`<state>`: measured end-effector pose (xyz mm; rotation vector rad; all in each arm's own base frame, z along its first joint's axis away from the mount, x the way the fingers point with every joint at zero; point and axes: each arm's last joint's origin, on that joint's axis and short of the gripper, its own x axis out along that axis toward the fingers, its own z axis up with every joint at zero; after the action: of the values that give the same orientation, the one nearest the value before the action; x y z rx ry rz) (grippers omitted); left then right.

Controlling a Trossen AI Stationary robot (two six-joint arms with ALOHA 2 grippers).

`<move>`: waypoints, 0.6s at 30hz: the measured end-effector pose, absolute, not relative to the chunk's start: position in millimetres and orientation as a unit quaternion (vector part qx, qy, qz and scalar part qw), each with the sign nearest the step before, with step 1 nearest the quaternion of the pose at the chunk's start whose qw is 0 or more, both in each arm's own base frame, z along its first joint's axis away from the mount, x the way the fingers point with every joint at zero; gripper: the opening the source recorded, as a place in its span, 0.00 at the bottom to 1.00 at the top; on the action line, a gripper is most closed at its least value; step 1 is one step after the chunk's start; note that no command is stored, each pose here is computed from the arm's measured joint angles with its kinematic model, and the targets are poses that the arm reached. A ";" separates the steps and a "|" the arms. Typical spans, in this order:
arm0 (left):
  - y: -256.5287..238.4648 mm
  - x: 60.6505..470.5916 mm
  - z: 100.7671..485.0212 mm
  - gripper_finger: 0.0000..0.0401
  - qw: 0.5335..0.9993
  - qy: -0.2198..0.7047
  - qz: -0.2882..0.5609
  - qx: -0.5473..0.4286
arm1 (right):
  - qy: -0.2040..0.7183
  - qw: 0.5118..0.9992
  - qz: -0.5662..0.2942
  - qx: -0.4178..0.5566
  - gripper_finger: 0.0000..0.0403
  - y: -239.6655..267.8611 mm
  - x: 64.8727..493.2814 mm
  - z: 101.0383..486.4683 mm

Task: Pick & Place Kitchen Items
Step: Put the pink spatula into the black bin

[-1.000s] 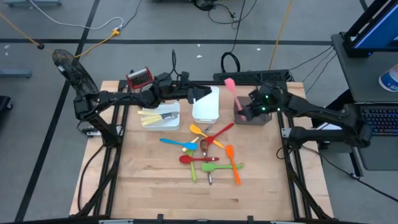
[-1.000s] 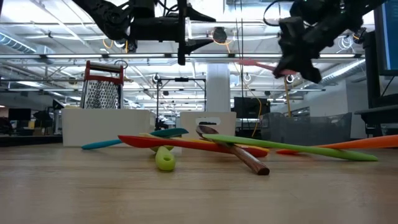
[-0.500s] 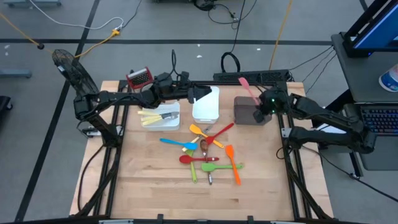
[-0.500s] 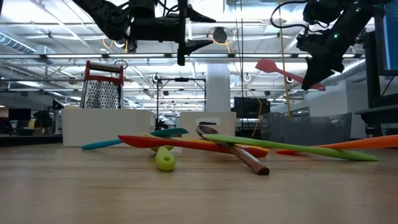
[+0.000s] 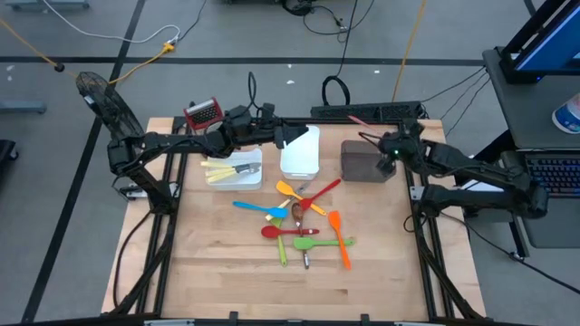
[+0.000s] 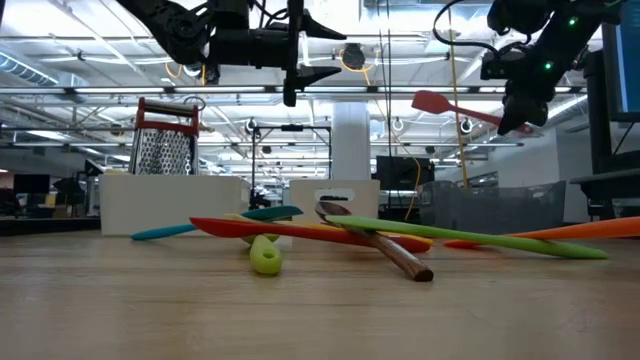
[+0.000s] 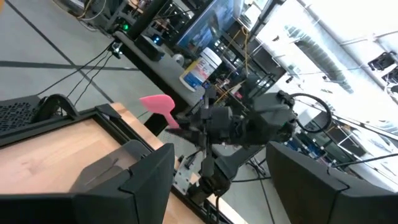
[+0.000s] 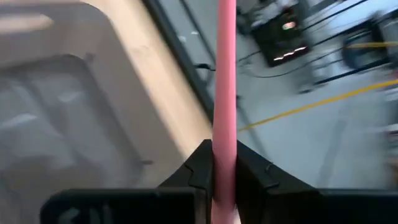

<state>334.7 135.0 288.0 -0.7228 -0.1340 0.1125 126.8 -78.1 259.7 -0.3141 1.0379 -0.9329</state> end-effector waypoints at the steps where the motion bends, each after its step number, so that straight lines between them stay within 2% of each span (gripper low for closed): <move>1: 135.0 334.7 288.0 0.64 0.932 -0.065 0.055 -0.352 | 0.482 0.744 -0.433 -0.164 0.07 -77.4 126.8 260.2; 11: 135.0 334.7 288.0 0.64 0.935 -0.065 0.056 -0.345 | 0.547 0.653 -0.409 -0.327 0.08 -68.3 130.2 261.6; 18: 130.3 336.6 287.3 0.64 0.935 -0.058 0.045 -0.348 | 0.615 0.610 -0.340 -0.366 0.07 -63.1 130.3 249.6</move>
<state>336.6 130.3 287.3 -0.7121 -0.1181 0.0916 130.3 -63.1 249.6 -0.8462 1.4204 -0.7845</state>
